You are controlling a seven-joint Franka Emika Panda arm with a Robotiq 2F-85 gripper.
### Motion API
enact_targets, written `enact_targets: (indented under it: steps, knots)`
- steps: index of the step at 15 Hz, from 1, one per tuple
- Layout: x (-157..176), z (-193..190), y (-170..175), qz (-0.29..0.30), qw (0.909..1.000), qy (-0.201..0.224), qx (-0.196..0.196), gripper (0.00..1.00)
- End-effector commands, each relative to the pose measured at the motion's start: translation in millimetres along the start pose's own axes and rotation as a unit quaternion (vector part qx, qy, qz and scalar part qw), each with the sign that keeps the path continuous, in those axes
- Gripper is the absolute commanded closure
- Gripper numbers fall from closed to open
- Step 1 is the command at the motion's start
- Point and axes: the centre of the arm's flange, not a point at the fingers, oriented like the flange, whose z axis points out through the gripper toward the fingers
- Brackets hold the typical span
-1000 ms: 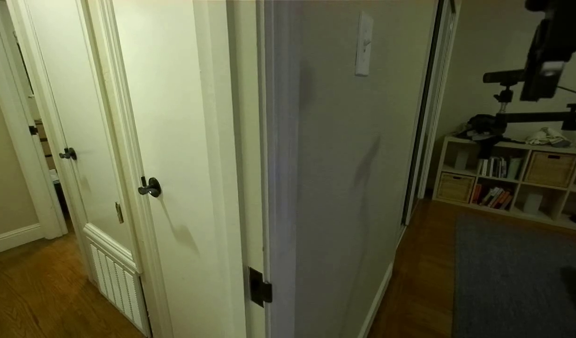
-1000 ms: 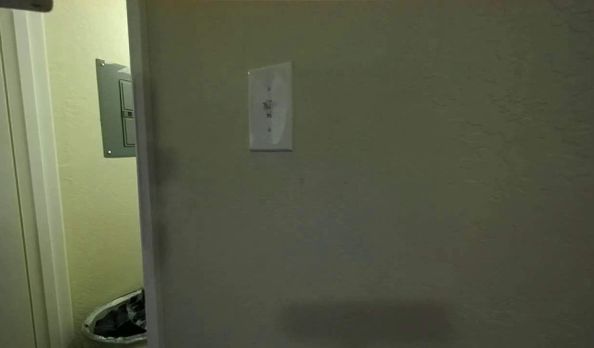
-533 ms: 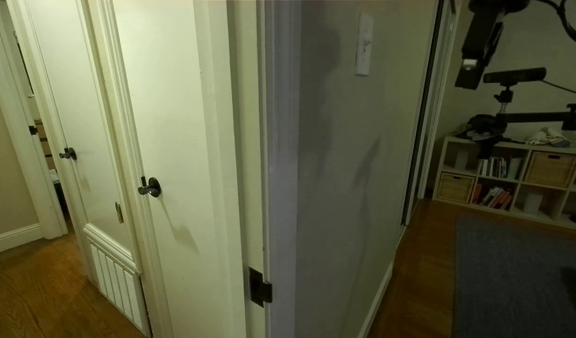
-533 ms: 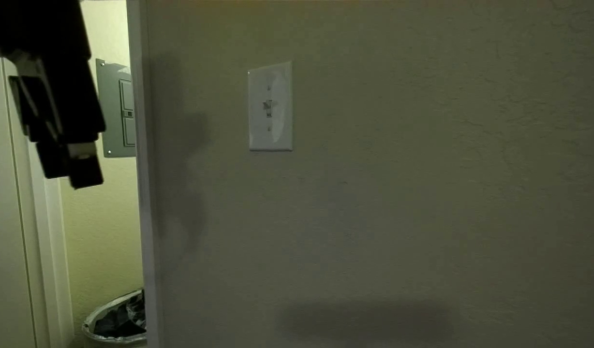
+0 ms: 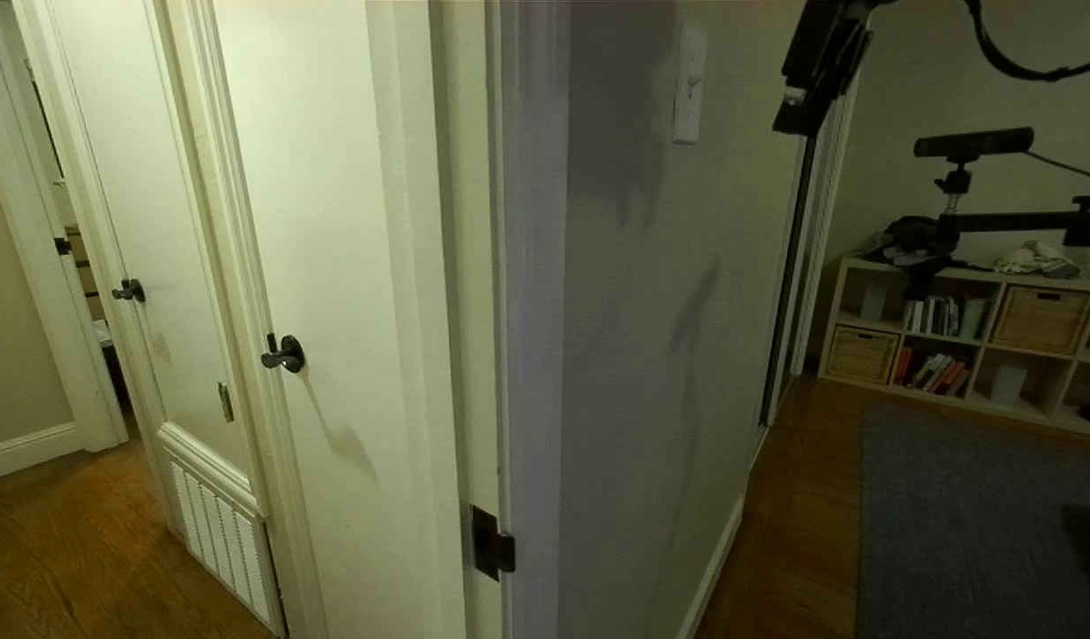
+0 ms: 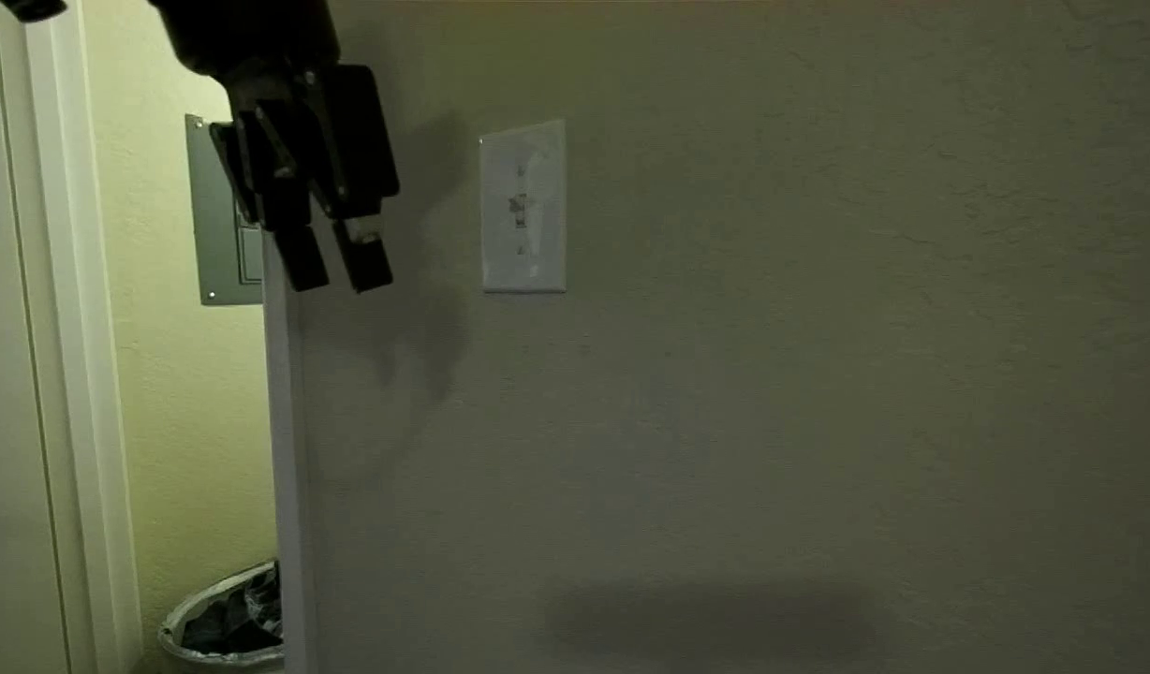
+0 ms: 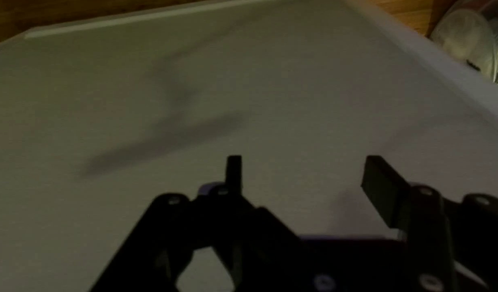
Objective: Switch off the light
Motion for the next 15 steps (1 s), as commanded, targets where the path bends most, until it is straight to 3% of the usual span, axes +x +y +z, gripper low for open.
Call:
enact_targets:
  steps: [1,7,11,15]
  knots:
    - [24,-11,10,0.009,0.9987,0.048,-0.017,0.53]
    - [33,-35,15,0.024,0.9903,0.134,-0.023,0.93]
    - [39,-42,13,0.022,0.9853,0.168,-0.02,1.0]
    - [46,-49,12,0.018,0.9807,0.193,-0.026,0.95]
